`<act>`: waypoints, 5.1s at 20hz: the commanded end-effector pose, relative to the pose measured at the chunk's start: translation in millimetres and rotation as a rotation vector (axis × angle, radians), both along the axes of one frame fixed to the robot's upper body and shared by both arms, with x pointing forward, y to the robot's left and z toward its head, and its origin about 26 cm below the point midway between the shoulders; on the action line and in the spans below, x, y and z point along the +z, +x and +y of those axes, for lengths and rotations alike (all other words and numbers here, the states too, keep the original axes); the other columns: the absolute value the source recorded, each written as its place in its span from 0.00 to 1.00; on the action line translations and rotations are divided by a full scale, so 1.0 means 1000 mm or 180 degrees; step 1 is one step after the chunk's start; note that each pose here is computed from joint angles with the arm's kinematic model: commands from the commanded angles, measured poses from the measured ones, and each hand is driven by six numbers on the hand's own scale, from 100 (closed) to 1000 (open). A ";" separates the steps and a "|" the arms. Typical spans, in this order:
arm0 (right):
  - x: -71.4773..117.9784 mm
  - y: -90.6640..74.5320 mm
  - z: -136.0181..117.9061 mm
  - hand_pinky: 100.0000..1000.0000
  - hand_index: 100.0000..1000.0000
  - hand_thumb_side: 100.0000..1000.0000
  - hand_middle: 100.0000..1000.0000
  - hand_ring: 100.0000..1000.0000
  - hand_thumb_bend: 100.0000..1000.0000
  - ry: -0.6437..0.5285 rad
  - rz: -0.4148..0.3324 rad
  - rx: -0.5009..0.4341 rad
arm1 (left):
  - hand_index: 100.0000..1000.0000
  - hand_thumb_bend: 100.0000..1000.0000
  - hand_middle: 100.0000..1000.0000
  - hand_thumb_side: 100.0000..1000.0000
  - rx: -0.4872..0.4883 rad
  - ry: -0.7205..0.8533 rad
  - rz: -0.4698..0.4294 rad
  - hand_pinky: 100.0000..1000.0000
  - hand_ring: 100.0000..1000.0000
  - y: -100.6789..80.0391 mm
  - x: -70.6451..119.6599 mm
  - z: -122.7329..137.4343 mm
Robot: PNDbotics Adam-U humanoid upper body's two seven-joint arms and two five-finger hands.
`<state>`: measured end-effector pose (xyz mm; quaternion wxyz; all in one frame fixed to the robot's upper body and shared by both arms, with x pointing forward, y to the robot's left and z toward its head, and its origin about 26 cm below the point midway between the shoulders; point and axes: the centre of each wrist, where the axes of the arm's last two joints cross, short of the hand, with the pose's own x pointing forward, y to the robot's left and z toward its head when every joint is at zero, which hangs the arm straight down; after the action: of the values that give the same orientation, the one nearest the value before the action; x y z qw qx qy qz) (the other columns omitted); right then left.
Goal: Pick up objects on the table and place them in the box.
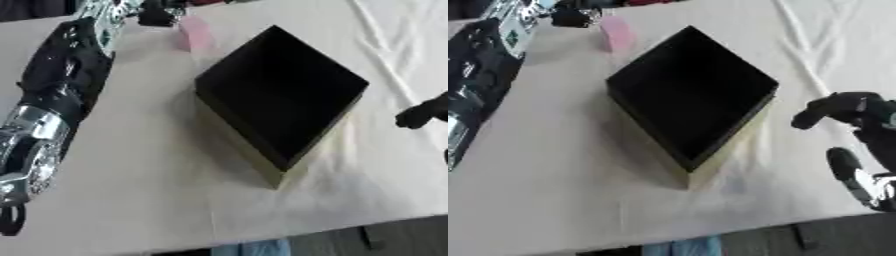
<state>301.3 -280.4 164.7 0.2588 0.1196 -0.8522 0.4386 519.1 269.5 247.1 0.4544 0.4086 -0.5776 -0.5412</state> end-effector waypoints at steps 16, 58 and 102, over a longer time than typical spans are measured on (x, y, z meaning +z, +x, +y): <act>0.008 0.001 -0.001 0.72 0.83 0.34 0.59 0.67 0.00 -0.0281 -0.0425 0.0287 | 0.85 0.10 0.63 0.94 -0.0008 0.0259 -0.0114 0.67 0.61 0.000 0.003 -0.004; 0.003 0.001 -0.004 0.73 0.84 0.34 0.59 0.67 0.00 -0.0267 -0.0372 0.0291 | 0.44 0.00 0.21 0.16 -0.0247 -0.0125 -0.0475 0.44 0.27 -0.003 0.007 -0.008; -0.004 0.000 -0.003 0.73 0.84 0.34 0.58 0.67 0.00 -0.0258 -0.0290 0.0315 | 0.51 0.00 0.29 0.18 -0.3362 0.0901 -0.0222 0.48 0.35 -0.077 0.012 -0.152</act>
<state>301.4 -283.2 155.0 0.2777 0.1345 -0.8499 0.4272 441.7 118.6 251.5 0.0558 0.1313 -0.6445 -0.7512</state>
